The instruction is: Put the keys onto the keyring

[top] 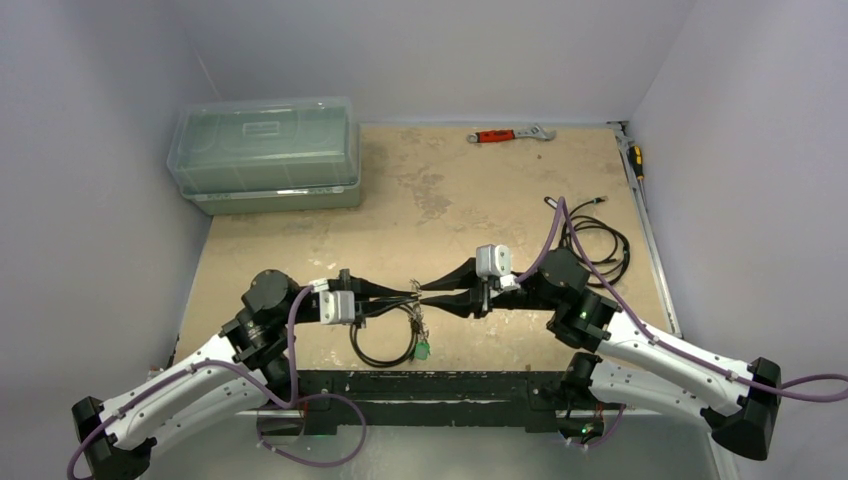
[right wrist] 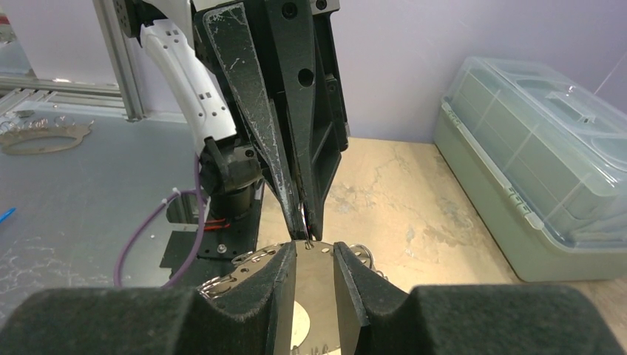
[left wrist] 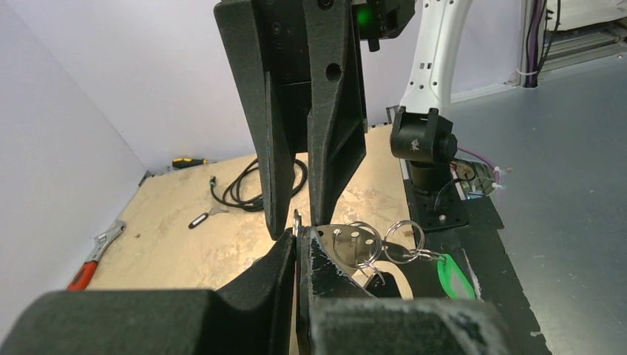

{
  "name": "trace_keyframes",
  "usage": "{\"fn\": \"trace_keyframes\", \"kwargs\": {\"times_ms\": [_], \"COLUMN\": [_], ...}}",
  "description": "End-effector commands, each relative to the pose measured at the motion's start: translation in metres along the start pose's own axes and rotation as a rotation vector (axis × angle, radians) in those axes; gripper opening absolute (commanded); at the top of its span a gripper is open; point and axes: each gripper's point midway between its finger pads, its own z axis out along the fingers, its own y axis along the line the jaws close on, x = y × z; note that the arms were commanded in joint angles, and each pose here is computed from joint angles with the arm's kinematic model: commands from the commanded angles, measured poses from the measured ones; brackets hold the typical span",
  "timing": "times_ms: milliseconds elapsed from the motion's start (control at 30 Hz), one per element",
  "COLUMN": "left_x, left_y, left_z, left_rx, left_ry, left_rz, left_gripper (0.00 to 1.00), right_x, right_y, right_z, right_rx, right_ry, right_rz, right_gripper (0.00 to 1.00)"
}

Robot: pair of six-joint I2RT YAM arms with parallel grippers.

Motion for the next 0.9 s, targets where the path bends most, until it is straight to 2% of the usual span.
{"fn": "trace_keyframes", "kwargs": {"times_ms": [0, 233, 567, 700, 733, 867], "left_x": [-0.016, -0.012, -0.006, 0.0, 0.001, 0.003], "left_y": [-0.001, -0.001, 0.0, 0.004, 0.006, 0.011], "left_z": [0.003, 0.006, 0.009, 0.01, 0.01, 0.004], "left_rx": [0.017, 0.025, 0.031, 0.011, -0.001, -0.044], "left_ry": [-0.056, -0.045, -0.033, -0.008, 0.003, 0.031], "left_rz": [0.024, 0.015, -0.004, -0.017, -0.019, -0.009], "left_gripper": [0.0, 0.0, 0.0, 0.0, 0.04, 0.33], "right_x": [-0.031, -0.031, -0.029, -0.029, -0.03, -0.028], "right_y": [0.0, 0.002, 0.005, 0.007, 0.007, 0.001], "right_z": [0.001, 0.003, 0.006, 0.007, 0.006, 0.005], "right_rx": [-0.006, -0.022, -0.053, -0.064, -0.062, -0.026], "right_ry": [-0.078, -0.077, -0.073, -0.082, -0.084, -0.075], "right_rz": [-0.044, -0.045, -0.052, -0.056, -0.056, -0.048], "right_gripper": [0.28, 0.22, 0.0, 0.0, 0.0, 0.0]}}
